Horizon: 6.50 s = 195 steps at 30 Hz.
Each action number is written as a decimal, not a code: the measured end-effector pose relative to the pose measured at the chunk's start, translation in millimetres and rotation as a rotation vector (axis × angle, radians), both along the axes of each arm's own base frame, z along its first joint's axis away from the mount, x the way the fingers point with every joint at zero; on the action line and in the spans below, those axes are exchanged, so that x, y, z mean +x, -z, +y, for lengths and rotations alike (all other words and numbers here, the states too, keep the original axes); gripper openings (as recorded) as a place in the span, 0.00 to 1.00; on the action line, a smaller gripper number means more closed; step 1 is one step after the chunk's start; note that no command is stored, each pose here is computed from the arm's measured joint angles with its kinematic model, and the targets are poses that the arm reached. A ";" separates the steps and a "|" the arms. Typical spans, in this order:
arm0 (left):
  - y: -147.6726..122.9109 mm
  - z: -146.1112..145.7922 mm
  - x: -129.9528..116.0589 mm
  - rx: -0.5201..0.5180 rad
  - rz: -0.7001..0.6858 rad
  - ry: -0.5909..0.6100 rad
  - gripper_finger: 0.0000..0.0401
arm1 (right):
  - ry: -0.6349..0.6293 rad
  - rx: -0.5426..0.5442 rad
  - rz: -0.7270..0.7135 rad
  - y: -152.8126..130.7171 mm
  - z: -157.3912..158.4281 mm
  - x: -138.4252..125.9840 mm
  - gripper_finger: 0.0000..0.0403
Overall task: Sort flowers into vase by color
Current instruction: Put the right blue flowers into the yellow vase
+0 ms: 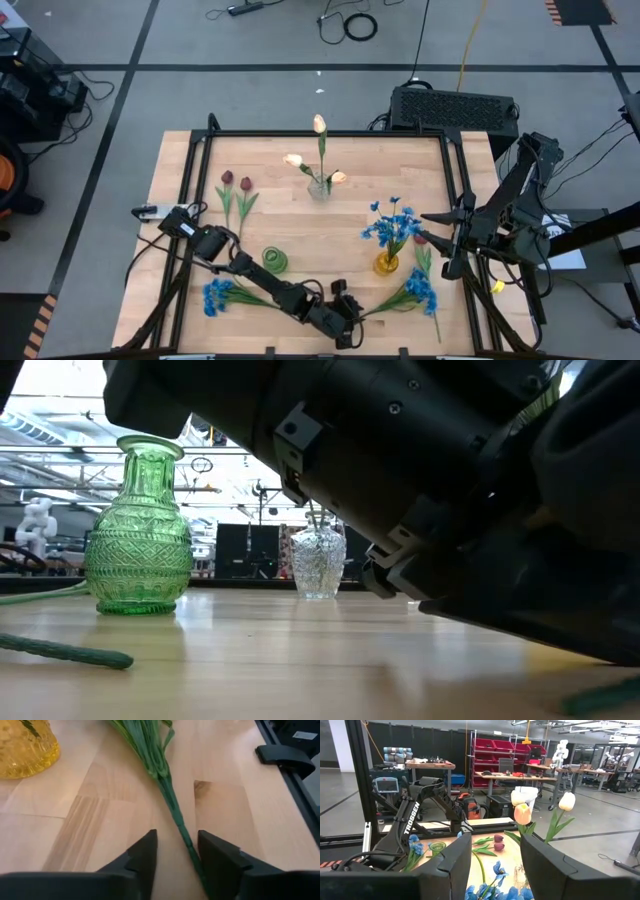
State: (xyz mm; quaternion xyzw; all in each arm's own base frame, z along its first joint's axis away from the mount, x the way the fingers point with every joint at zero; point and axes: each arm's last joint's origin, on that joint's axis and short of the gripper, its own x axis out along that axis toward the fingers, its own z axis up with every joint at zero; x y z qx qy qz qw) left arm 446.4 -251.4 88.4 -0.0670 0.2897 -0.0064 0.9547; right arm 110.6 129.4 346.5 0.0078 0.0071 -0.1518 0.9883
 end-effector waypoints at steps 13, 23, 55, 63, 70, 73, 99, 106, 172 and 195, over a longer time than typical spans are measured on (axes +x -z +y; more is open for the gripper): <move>0.2 2.9 2.1 -0.014 0.018 0.052 0.04 | -0.017 0.006 -0.001 -0.1 0.5 0.2 0.40; -44.0 2.0 -6.3 0.025 0.007 0.094 0.04 | -0.032 0.017 -0.045 -11.4 0.9 0.2 0.40; -289.3 -17.5 -98.4 0.441 -0.754 0.078 0.04 | -0.182 0.008 0.010 7.7 29.7 -14.8 0.41; -301.6 11.4 -79.8 0.335 -1.021 0.172 0.04 | -0.235 -0.038 -0.116 7.7 75.2 19.9 0.54; -284.3 22.8 -57.1 0.270 -1.115 0.226 0.04 | -0.301 -0.153 -0.419 -4.1 80.4 44.1 0.68; -279.5 25.0 -52.1 0.263 -1.146 0.210 0.04 | -0.320 -0.207 -0.452 -2.4 79.4 51.9 0.72; -213.3 38.8 -6.5 0.188 -1.054 0.182 0.04 | -0.406 -0.216 -0.486 6.0 81.5 67.2 0.67; -210.0 41.4 -3.7 0.203 -1.016 0.172 0.04 | -0.429 -0.226 -0.504 1.3 84.7 56.4 0.54; -286.3 -0.9 -125.0 0.638 -0.447 -0.279 0.79 | -0.091 -0.160 -0.161 14.1 81.1 26.4 0.02; -177.0 81.8 -12.1 0.207 -0.218 -0.129 0.69 | -0.093 0.040 -0.129 47.6 52.4 -12.7 0.02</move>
